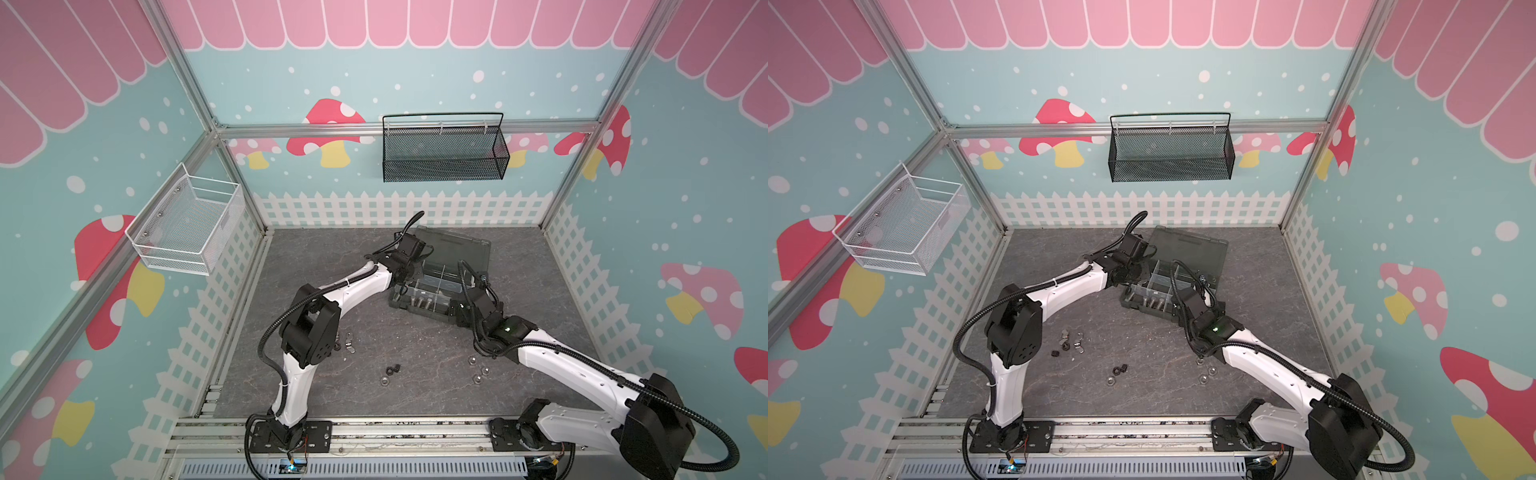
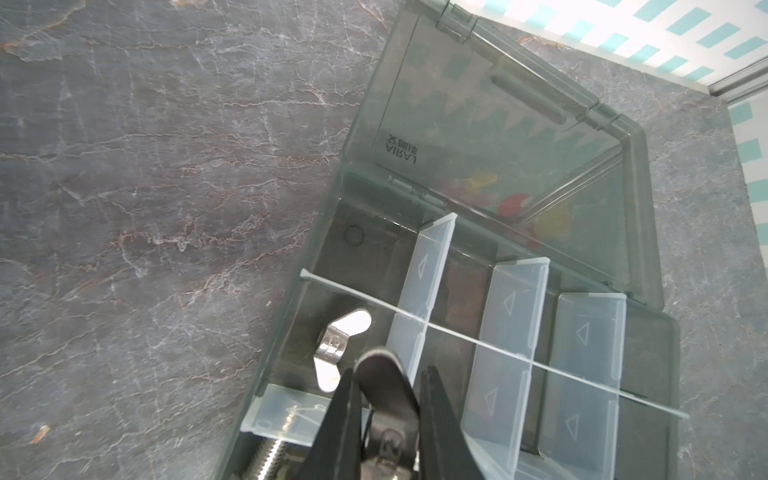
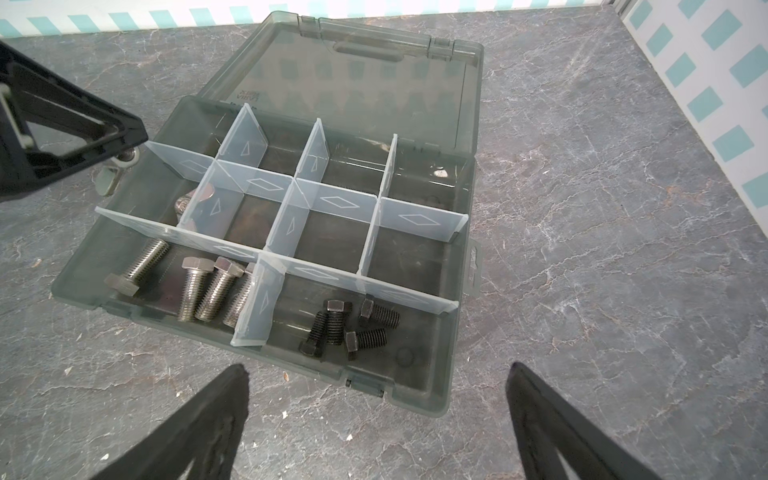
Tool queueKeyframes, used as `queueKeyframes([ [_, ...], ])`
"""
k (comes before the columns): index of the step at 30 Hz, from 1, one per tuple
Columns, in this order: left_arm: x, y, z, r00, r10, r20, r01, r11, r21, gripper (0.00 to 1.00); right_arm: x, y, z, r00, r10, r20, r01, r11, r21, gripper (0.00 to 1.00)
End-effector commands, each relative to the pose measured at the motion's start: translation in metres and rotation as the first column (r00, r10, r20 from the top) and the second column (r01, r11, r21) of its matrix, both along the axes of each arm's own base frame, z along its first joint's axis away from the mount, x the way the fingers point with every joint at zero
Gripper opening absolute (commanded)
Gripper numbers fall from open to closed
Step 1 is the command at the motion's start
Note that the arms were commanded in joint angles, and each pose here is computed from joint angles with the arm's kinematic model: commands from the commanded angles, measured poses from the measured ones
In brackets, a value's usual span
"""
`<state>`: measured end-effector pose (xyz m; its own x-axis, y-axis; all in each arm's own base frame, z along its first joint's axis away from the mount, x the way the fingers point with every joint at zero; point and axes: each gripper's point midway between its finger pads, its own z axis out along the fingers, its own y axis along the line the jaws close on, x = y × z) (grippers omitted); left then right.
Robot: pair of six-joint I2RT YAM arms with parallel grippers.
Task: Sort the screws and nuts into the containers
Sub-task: 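Open the left gripper to drop the wing nut beside the first one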
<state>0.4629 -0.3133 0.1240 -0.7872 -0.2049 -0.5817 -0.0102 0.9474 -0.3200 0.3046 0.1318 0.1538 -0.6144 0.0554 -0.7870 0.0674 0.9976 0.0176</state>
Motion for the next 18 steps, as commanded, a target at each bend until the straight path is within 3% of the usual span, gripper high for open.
queueKeyframes([
  [1, 0.004, -0.004, -0.003, 1.0, -0.002, -0.02, 0.002, 1.0, -0.014, 0.07, 0.001, -0.003, 0.003, 1.0, -0.025, 0.007, 0.025, 1.0, -0.001, 0.98],
  [14, 0.011, -0.008, -0.023, 0.998, 0.011, -0.059, -0.012, 1.0, -0.01, 0.07, 0.0, -0.003, 0.001, 1.0, -0.025, -0.002, 0.025, 1.0, 0.002, 0.98],
  [18, 0.014, -0.004, -0.03, 0.997, 0.027, -0.072, -0.028, 1.0, -0.005, 0.13, -0.001, -0.003, -0.001, 1.0, -0.022, -0.006, 0.022, 1.0, 0.001, 0.98],
])
